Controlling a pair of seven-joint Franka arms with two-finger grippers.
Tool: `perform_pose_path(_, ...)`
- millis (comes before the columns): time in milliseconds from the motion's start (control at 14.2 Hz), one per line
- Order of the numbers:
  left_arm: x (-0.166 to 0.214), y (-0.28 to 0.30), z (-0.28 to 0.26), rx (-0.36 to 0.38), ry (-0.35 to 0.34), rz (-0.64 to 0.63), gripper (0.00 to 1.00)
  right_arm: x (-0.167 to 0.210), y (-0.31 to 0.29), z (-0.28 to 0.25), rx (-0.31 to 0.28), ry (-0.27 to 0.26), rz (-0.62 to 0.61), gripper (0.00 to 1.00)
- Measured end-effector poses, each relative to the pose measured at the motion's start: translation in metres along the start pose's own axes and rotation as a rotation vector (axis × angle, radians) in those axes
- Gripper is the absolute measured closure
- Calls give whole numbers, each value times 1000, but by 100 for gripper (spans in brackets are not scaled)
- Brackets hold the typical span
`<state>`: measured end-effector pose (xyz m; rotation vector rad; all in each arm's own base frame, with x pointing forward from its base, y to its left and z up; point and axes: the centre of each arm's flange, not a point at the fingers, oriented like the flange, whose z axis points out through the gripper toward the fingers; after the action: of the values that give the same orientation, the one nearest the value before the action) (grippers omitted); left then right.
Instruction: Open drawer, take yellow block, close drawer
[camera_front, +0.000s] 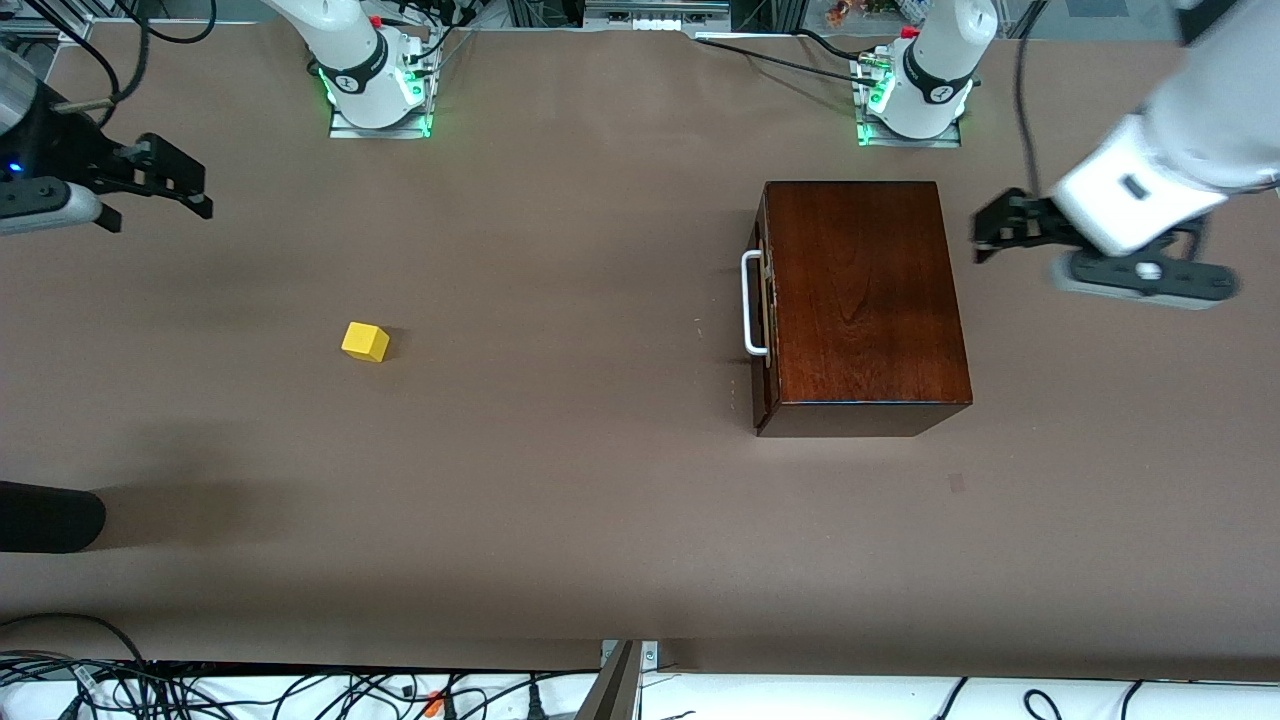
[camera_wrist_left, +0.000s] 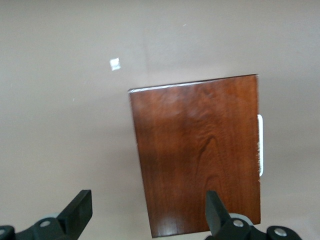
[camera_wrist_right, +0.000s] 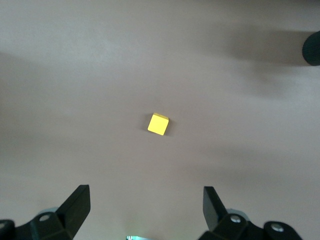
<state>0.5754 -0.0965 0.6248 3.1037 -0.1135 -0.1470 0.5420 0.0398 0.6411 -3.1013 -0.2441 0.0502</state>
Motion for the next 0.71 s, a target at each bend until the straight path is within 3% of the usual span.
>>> perform_pose_path(353,-42,-20,22,-11,34,-35,0,0,5,2,-15,-11,1,0)
perform_pose_path(706,-47,-28,15,-15,64,-48,0,-2,-1,-12,-63,-1,-16,0)
